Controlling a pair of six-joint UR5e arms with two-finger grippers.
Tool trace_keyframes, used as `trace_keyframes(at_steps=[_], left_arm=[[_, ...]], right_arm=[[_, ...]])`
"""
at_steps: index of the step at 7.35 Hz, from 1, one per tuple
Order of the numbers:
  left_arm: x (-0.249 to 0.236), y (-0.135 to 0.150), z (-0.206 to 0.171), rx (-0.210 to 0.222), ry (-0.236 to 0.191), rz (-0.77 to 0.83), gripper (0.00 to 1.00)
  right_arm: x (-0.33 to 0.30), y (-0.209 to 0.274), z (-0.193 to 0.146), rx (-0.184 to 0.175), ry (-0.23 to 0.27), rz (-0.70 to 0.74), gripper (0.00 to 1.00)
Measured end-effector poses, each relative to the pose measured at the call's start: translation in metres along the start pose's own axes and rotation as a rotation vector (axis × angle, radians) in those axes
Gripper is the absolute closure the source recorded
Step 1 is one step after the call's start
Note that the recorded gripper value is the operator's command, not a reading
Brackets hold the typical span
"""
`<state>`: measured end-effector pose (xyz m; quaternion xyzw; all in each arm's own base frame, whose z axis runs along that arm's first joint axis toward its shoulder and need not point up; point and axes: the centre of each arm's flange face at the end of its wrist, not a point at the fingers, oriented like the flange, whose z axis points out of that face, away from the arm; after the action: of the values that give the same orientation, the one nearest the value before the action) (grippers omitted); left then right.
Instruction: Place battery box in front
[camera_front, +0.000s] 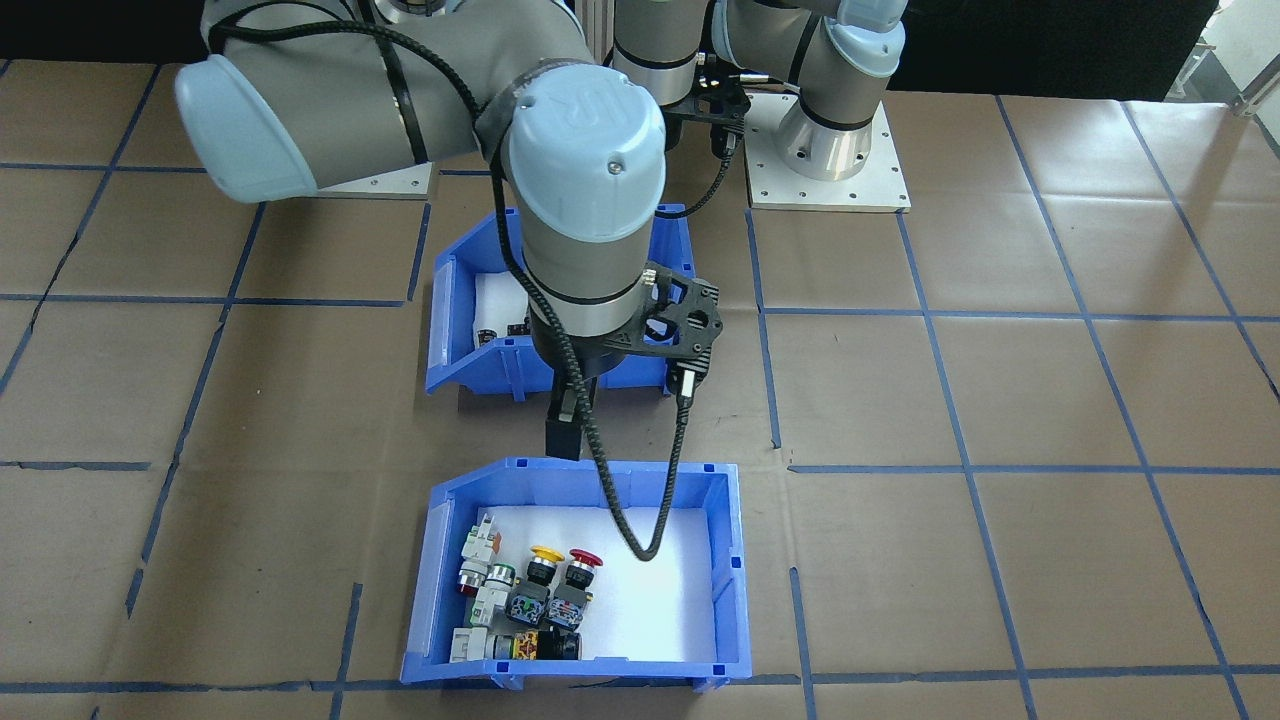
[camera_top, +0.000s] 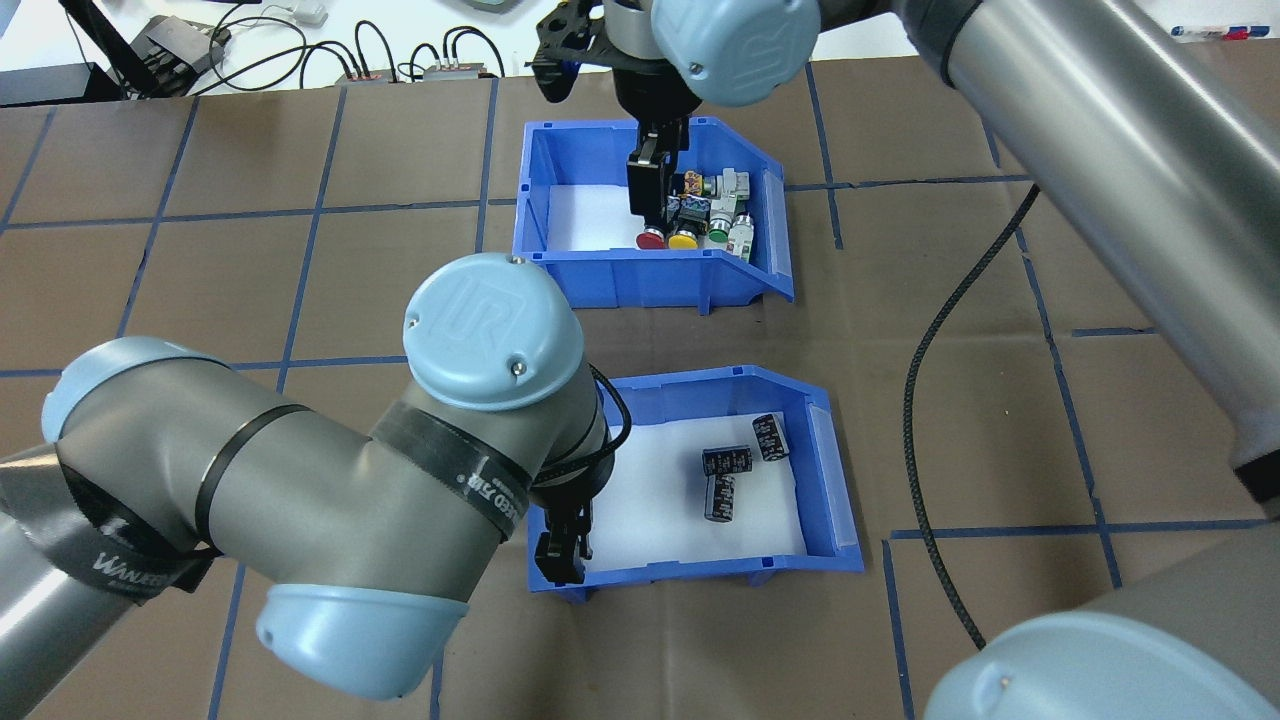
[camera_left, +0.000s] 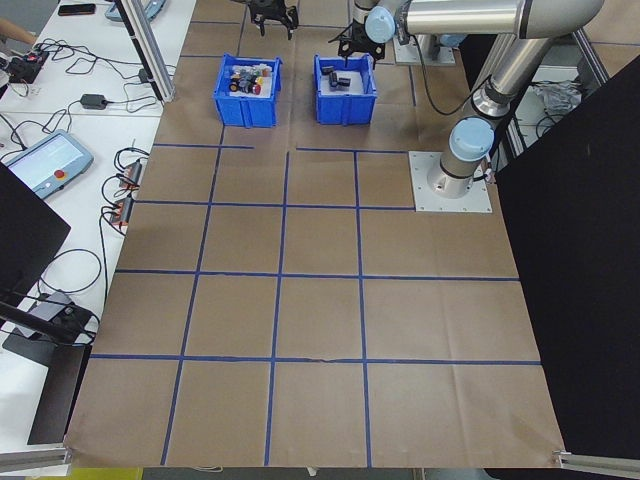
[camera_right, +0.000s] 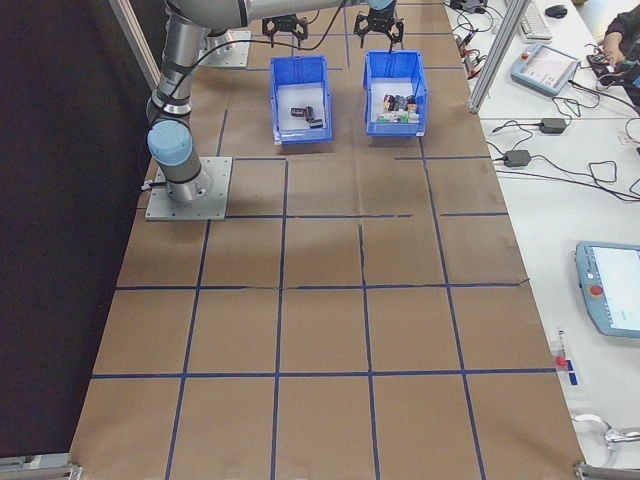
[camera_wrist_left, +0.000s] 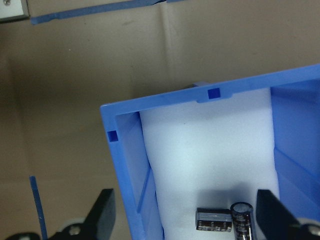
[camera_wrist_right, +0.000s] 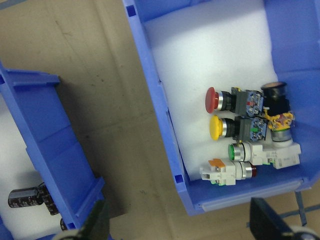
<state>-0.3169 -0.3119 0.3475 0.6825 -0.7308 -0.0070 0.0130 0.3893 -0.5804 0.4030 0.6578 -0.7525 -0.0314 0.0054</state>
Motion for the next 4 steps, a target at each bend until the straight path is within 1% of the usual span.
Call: trace_keyframes(at_steps=[1,2,3,4], left_arm=[[-0.005,0.003,0.014,-0.015,0.033,-0.004,0.01],[-0.010,0.004,0.026,-0.031,0.063,-0.006,0.01],[-0.015,0.005,0.035,-0.038,0.073,-0.006,0.01],[-0.020,0.009,0.040,-0.044,0.072,-0.019,0.03]], right_arm=[[-0.011,-0.016,0.017,-0.013,-0.009,-0.060,0.00],[-0.014,-0.027,0.031,-0.016,-0.006,-0.100,0.00],[-0.012,-0.033,0.043,-0.018,-0.006,-0.124,0.00],[-0.008,-0.038,0.057,-0.021,-0.002,-0.134,0.00]])
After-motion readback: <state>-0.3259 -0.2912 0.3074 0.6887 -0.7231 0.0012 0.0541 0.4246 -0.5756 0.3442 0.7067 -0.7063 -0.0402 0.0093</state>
